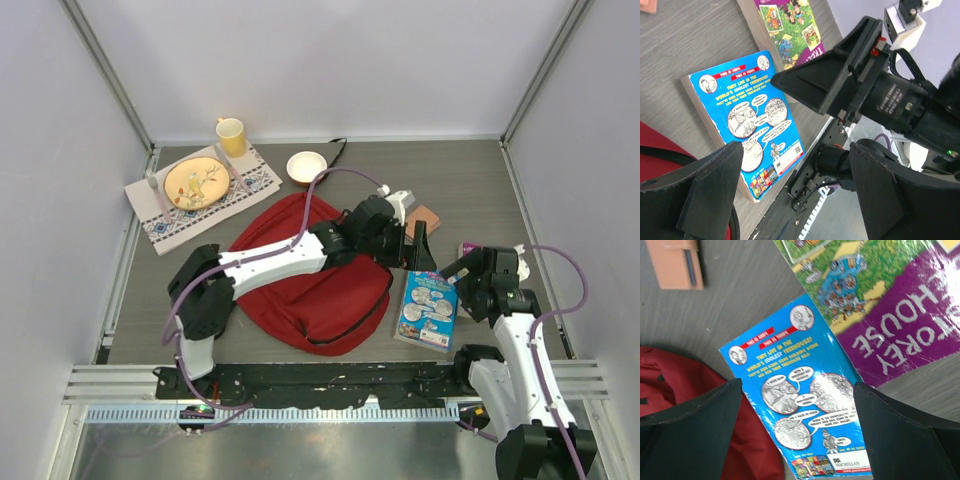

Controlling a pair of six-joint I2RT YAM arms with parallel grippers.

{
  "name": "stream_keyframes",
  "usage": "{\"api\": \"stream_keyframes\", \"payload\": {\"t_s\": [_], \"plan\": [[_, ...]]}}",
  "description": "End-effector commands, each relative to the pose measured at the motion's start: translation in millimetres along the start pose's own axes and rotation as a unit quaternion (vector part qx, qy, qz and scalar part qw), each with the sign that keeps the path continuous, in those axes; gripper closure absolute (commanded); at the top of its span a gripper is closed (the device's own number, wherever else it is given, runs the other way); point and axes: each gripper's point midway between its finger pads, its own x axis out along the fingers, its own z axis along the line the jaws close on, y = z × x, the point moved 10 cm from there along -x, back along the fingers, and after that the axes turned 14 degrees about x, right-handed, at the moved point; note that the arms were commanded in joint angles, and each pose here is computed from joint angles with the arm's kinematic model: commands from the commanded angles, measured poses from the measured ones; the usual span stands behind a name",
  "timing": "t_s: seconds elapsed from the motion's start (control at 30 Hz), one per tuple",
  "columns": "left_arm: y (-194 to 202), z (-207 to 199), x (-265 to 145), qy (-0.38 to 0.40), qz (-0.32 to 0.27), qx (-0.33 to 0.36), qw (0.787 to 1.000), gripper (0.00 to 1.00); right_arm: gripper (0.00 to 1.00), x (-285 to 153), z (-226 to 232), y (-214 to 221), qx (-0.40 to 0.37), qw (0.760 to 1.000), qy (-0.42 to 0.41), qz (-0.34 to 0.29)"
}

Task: Pack the student bag
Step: Pick up the book from the center of the board.

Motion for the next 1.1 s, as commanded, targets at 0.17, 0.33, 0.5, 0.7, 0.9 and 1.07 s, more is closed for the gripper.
{"api": "stream_keyframes", "payload": {"t_s": [0.17,0.33,0.5,0.7,0.9,1.07], "plan": [[11.5,7.2,42.5,0.007,0.003,-0.059,0.998,0.12,0.02,-5.0,-17.4,3.0,0.005,1.000,0.018,-0.025],[32.1,25.4,53.8,-0.042,0.021,-0.077,0.996,0.14,0.02,-4.9,-20.2,3.6,0.012,0.999,0.029,-0.027],[52.3,40.3,68.9,-0.064,0.056,-0.095,0.992,0.16,0.02,-4.2,-20.4,4.8,0.012,0.999,0.029,-0.021],[67.9,48.9,82.6,-0.062,0.085,-0.109,0.988,0.19,0.04,0.0,-24.1,10.1,0.020,0.999,0.028,-0.002],[74.9,53.2,85.8,-0.067,0.095,-0.113,0.987,0.22,0.05,7.6,-29.8,15.9,0.030,0.999,0.039,0.017],[77.5,52.4,85.5,-0.059,0.101,-0.114,0.987,0.26,0.08,15.0,-27.9,20.2,0.036,0.998,0.023,0.041]]}}
